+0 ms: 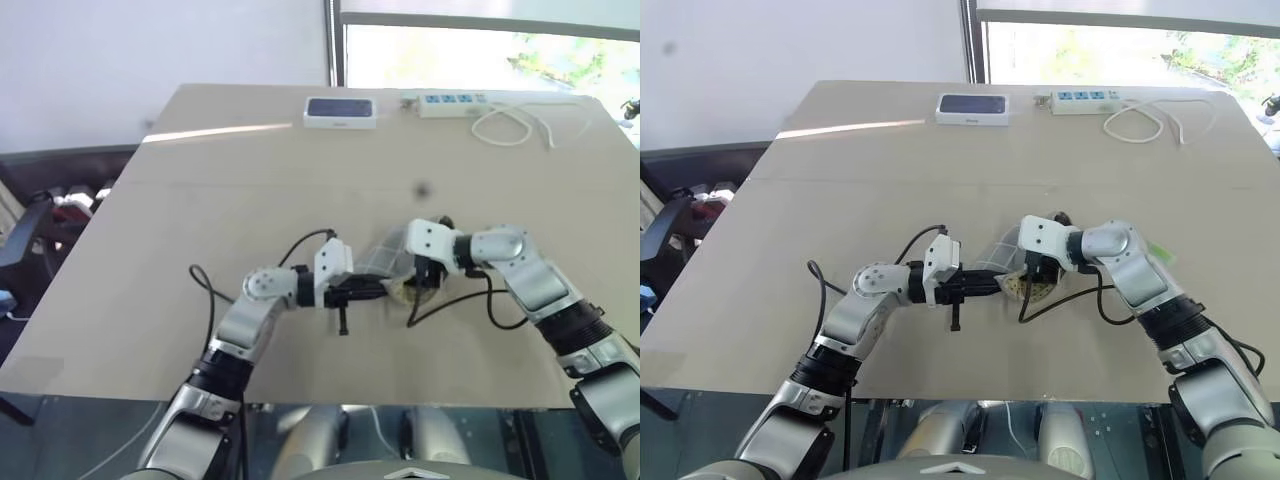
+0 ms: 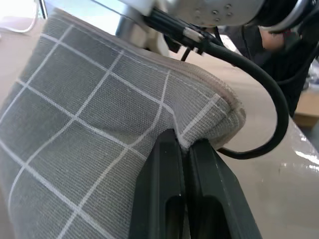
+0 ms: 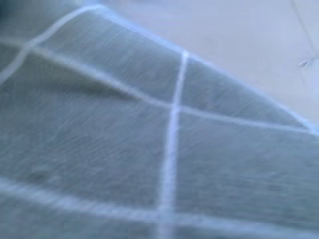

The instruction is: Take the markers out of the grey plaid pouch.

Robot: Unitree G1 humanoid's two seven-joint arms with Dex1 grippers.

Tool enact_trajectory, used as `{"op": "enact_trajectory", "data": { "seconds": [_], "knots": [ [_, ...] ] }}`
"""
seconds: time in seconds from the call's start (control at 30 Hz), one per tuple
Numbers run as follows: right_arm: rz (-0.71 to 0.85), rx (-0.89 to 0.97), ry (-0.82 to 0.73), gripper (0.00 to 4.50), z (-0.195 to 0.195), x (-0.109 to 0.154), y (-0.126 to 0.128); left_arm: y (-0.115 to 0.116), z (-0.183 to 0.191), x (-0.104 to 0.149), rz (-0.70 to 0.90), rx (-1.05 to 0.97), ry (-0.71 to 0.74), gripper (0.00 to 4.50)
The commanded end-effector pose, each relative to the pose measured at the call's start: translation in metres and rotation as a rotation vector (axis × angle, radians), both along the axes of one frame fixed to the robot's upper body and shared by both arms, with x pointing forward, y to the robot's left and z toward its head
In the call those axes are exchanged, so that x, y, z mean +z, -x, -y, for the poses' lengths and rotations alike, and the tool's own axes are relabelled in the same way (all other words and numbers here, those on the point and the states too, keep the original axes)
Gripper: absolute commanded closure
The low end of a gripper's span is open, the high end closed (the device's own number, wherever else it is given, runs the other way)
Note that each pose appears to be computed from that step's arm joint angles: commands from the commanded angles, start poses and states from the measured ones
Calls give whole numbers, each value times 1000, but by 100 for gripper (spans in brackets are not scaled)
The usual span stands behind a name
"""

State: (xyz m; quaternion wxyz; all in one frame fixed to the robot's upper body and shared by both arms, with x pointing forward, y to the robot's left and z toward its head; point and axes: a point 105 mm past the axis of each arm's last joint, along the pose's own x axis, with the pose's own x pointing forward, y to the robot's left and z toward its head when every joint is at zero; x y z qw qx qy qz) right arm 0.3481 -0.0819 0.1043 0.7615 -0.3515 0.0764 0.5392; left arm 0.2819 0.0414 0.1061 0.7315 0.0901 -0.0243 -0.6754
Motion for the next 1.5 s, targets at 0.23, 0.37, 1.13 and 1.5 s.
{"op": "enact_trajectory", "data": {
  "seconds": [0.23,0.37,1.13,1.5],
  "knots": [
    [-19,65,-10,175,-8,-23,0,7,2,2,93,-37,-14,450],
    [2,77,-18,341,-10,-21,0,5,0,2,93,-11,-8,450],
    [187,15,-47,445,28,41,37,-35,-32,14,112,180,37,450],
    [171,-47,-63,445,38,65,40,-37,-41,29,-14,153,148,450]
  ]
}}
